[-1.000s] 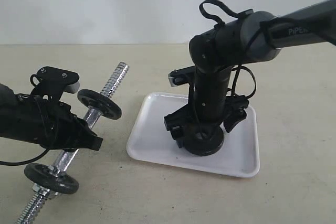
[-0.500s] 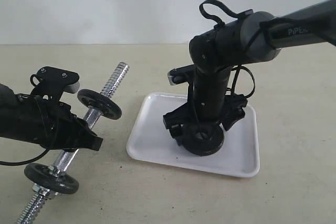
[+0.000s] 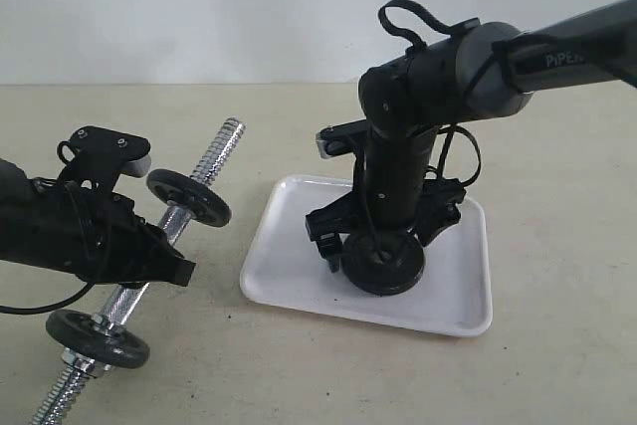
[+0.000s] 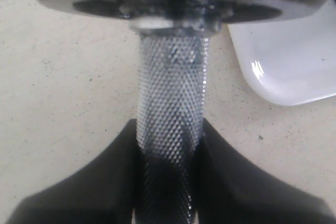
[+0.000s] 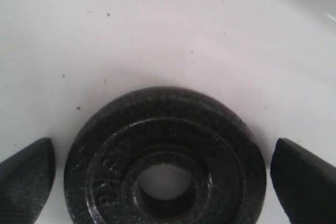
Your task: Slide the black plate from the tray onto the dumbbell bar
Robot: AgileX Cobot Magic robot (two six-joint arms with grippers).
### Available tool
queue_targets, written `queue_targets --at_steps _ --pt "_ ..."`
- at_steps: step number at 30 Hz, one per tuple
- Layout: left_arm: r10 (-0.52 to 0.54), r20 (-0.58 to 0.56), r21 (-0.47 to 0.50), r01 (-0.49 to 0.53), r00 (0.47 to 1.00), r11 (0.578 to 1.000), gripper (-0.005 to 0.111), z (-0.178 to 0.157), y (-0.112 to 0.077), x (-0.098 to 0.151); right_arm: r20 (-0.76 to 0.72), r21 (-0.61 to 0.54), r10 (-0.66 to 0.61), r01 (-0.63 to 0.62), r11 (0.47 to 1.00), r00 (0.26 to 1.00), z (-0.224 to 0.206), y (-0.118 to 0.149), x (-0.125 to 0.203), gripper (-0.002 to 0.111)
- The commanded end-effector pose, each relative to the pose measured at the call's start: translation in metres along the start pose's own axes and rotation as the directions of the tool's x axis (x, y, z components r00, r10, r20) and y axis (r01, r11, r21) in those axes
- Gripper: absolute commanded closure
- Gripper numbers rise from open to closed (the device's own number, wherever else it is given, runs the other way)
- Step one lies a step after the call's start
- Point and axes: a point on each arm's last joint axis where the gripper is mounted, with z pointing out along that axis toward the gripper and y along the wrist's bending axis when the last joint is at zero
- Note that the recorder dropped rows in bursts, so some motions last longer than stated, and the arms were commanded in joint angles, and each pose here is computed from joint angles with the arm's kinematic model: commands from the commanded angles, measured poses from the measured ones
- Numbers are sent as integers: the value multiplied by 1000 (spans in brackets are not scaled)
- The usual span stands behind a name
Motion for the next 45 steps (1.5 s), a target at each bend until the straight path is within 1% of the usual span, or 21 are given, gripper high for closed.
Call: queue_targets --at_steps 1,6,17,45 --pt "-10 102 -38 14 995 999 102 -14 3 -18 26 -7 1 0 1000 1000 0 -1 -3 3" --pt "-10 102 -38 14 995 999 102 -14 3 -18 16 -28 28 -27 999 999 0 1 -2 3" --pt "-10 102 -38 14 995 999 102 -14 3 -18 -78 4 23 -23 1000 997 0 -2 6 3" --pt "-10 102 -38 14 995 999 102 -14 3 -18 -45 -2 10 -10 1000 999 0 -1 3 3"
